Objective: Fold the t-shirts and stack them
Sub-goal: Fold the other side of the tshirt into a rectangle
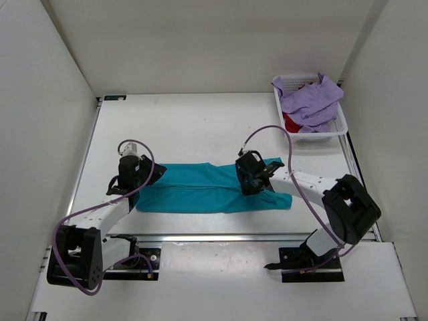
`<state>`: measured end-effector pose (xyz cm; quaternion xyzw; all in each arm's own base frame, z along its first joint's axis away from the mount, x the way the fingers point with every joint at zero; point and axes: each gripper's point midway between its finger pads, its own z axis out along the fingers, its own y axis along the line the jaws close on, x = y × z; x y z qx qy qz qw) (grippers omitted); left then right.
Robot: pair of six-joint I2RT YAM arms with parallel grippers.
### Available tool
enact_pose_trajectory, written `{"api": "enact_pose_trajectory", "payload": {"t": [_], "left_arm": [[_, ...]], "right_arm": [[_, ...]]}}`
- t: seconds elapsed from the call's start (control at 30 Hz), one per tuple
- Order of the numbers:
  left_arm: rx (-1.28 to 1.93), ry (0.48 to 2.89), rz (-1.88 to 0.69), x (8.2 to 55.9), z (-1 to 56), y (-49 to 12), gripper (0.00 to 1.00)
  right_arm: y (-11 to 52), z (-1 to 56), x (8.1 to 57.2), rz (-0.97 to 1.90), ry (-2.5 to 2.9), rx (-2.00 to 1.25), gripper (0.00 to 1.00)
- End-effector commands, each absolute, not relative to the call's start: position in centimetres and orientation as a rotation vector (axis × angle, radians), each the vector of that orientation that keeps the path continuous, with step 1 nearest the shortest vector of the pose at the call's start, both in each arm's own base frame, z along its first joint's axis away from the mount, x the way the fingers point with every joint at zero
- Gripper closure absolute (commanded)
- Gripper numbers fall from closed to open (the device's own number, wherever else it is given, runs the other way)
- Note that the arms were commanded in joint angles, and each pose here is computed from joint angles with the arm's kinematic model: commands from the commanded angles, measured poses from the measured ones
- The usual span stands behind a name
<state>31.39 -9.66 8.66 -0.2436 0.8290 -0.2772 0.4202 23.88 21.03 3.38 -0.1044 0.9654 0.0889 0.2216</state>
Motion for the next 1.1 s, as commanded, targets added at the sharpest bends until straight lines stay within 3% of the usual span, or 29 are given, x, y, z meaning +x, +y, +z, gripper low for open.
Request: {"api": "enact_pose_trajectory", "payload": {"t": [0.0,0.07,0.2,0.37,0.6,0.67,0.73,0.83,1.07], "left_arm": [[-0.583,2.053,-0.720,31.5,9.5,-9.9,0.72],[-0.589,2.045,-0.723,31.6,9.7,-9.8,0.73],[-0.586,2.052,-0.731,31.4,9.6,-9.9,0.73],[-0.598,2.064,-0.721,31.2,9.1,-9.7,0.72],[-0.587,2.059,-0.721,31.4,9.3,-9.9,0.72],[-0.586,2.064,-0.725,31.3,9.2,-9.9,0.73],[-0.591,2.056,-0.721,31.5,9.4,-9.8,0.72],[-0.592,2.061,-0.723,31.4,9.3,-9.9,0.72],[-0.590,2.055,-0.725,31.4,9.4,-9.9,0.72]], "right_arm": [[21.8,4.8,23.5,0.265,2.636,-0.286,0.85],[21.8,4.8,23.4,0.271,2.633,-0.291,0.77],[21.1,3.8,23.6,0.263,2.659,-0.270,0.72],[21.3,2.9,23.2,0.258,2.683,-0.303,0.72],[20.7,2.5,23.9,0.212,2.677,-0.269,0.89],[20.6,2.3,24.0,0.188,2.678,-0.276,0.89],[20.6,2.0,23.8,0.187,2.698,-0.290,0.78],[21.2,1.5,23.4,0.194,2.711,-0.310,0.72],[21.1,1.3,23.7,0.171,2.705,-0.293,0.77]]}}
